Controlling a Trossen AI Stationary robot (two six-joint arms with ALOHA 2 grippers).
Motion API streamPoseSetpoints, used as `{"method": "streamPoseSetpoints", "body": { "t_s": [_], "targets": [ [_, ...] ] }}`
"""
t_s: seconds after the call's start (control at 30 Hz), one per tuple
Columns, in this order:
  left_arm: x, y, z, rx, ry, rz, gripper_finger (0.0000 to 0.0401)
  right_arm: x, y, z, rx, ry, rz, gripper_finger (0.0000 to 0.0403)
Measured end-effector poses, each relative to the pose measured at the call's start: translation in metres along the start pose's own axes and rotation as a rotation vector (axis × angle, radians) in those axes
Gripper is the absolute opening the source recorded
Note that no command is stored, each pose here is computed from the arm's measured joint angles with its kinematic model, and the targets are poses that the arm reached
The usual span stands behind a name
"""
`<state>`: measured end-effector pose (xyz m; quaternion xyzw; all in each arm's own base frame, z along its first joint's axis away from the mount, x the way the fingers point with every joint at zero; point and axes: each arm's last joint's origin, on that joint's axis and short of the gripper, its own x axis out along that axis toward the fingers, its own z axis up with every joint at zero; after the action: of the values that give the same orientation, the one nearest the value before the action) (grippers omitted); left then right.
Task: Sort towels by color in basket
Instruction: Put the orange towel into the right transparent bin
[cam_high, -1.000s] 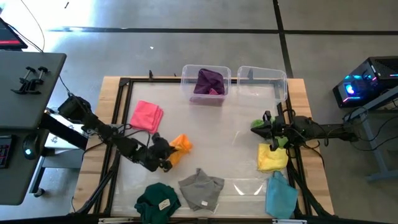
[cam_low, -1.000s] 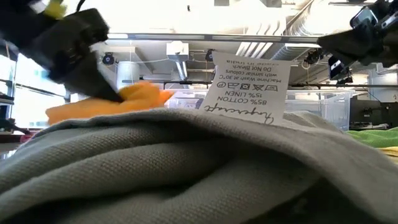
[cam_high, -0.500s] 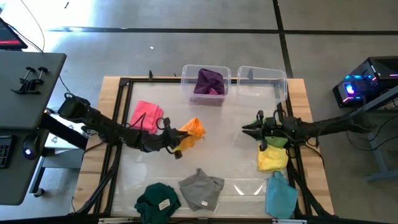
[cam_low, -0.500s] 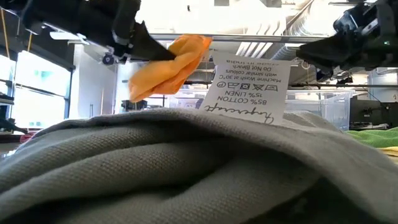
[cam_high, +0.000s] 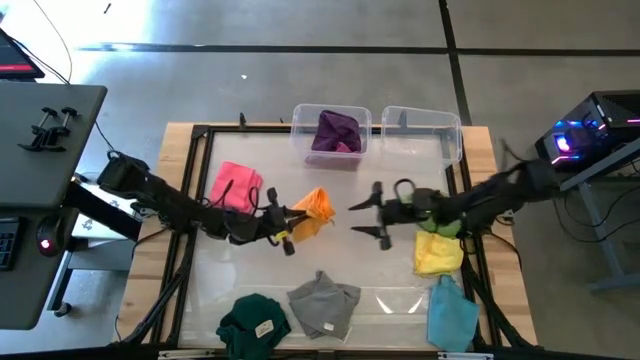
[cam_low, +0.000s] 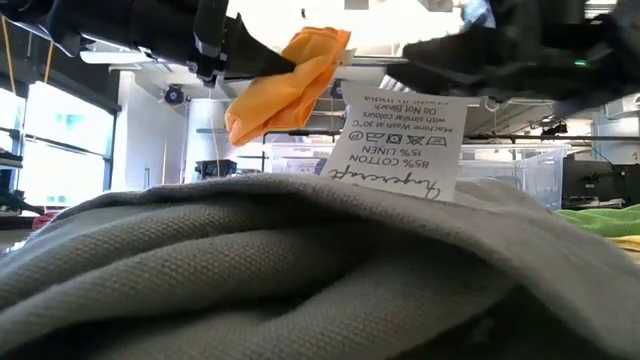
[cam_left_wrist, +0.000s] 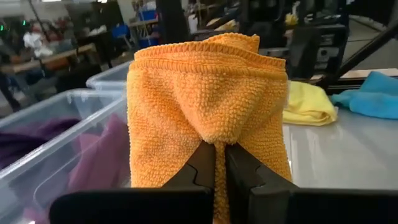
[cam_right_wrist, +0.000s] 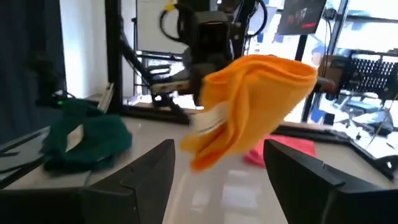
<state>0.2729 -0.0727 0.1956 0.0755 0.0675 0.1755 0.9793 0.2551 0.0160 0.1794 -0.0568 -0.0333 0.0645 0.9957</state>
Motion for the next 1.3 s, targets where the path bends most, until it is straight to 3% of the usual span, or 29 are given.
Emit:
{"method": "streamPoseSetpoints", "body": {
  "t_s": [0.2, 0.47, 0.63, 0.8, 0.9, 1.07, 1.2, 1.3],
  "targets": [
    [-0.001, -0.01, -0.001, 0.044, -0.01, 0.024, 0.0001, 0.053, -0.005, -0.004, 0.024, -0.016, -0.051, 0.0243],
    [-0.002, -0.015, 0.0, 0.033, -0.007, 0.037, 0.0001, 0.081, -0.002, -0.007, 0.044, -0.027, -0.009, 0.0226],
    [-0.002, -0.016, -0.002, -0.017, 0.001, 0.03, 0.0011, 0.083, -0.003, -0.005, 0.063, -0.013, -0.037, 0.0154],
    [-0.002, -0.016, -0.006, -0.066, 0.041, 0.029, 0.0056, 0.08, -0.008, 0.002, 0.071, 0.009, -0.06, 0.0049],
    [-0.002, -0.016, -0.013, -0.093, 0.094, 0.033, 0.0085, 0.073, -0.014, 0.018, 0.055, 0.027, -0.113, 0.0012],
    [-0.006, -0.017, -0.025, -0.106, 0.195, 0.025, 0.011, 0.044, -0.023, 0.063, -0.053, 0.144, -0.337, 0.0024],
    [-0.008, -0.018, -0.031, -0.127, 0.244, 0.029, 0.0111, 0.006, -0.037, 0.117, -0.227, 0.374, -0.565, 0.0008],
    [-0.008, -0.018, -0.031, -0.147, 0.239, 0.039, 0.0109, -0.027, -0.052, 0.153, -0.26, 0.565, -0.724, 0.001]
  ]
}}
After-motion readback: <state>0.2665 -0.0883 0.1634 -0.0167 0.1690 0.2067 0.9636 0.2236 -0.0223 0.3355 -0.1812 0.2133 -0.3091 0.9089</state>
